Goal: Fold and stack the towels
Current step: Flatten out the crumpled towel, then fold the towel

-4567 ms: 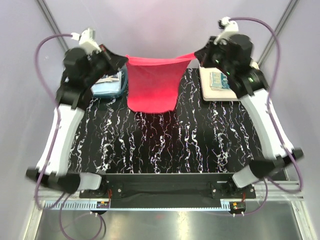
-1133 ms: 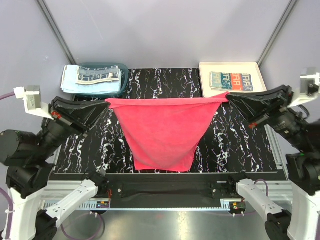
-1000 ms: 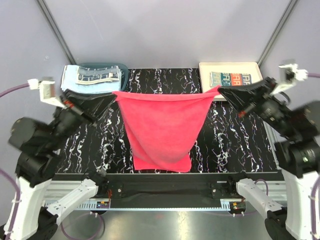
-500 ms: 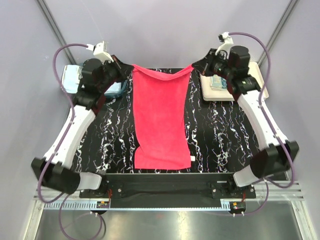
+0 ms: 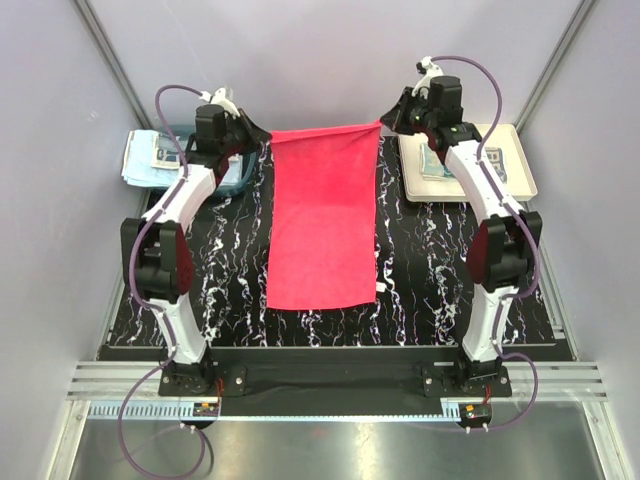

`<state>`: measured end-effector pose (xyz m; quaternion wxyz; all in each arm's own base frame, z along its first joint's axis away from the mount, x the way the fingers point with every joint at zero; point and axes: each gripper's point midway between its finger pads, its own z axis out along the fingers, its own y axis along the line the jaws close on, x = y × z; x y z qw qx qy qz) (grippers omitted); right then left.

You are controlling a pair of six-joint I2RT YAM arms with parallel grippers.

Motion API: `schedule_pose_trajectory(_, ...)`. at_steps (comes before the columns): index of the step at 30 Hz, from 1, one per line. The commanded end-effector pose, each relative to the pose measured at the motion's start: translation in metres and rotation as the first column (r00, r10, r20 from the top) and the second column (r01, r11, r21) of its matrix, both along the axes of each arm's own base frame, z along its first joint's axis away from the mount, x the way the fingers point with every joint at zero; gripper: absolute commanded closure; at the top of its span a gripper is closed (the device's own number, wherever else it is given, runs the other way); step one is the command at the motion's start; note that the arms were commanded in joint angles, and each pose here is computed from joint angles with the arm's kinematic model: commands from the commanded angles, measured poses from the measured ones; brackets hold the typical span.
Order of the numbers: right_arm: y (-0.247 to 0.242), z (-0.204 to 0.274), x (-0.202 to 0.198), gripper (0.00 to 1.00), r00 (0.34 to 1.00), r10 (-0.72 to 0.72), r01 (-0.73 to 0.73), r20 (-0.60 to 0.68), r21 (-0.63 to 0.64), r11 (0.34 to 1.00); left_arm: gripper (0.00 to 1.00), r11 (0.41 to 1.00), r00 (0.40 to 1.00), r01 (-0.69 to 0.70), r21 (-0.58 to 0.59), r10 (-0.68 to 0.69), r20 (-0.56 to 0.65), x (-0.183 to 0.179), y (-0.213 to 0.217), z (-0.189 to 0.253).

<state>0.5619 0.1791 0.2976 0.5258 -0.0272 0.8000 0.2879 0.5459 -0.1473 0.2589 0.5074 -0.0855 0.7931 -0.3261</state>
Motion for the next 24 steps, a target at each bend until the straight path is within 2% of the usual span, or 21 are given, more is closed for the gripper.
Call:
schedule_pose_trajectory(1, -0.008, 0.007, 0.014, 1.00, 0.999, -0.031, 0.032, 0.019, -0.014, 0.999, 1.00, 0.998, 0.994, 0.043, -0.050, -0.037, 0.102, 0.016, -0.006, 0.028)
schedule_pose_trajectory(6, -0.008, -0.027, 0.014, 1.00, 0.996, -0.039, 0.039, -0.084, -0.011, 0.999, 1.00, 0.998, 0.999, 0.040, -0.057, -0.038, 0.036, 0.018, -0.006, 0.000)
schedule_pose_trajectory(11, -0.009, -0.046, -0.006, 1.00, 0.983, -0.044, 0.046, -0.176, 0.009, 0.999, 1.00, 0.996, 0.998, 0.034, -0.080, -0.039, -0.058, 0.004, -0.007, -0.023)
schedule_pose_trajectory(19, -0.012, -0.106, -0.058, 1.00, 0.928, -0.051, 0.069, -0.369, 0.033, 0.997, 1.00, 0.990, 0.972, -0.014, -0.140, -0.019, -0.234, -0.042, -0.006, -0.069)
schedule_pose_trajectory(20, -0.013, -0.102, -0.063, 1.00, 0.929, -0.055, 0.077, -0.367, 0.046, 0.996, 1.00, 0.990, 0.972, -0.012, -0.144, -0.022, -0.233, -0.048, -0.007, -0.067)
schedule_pose_trajectory(24, -0.014, -0.135, -0.096, 1.00, 0.886, -0.061, 0.097, -0.460, 0.056, 0.994, 1.00, 0.991, 0.961, -0.019, -0.134, -0.019, -0.277, -0.073, -0.010, -0.082)
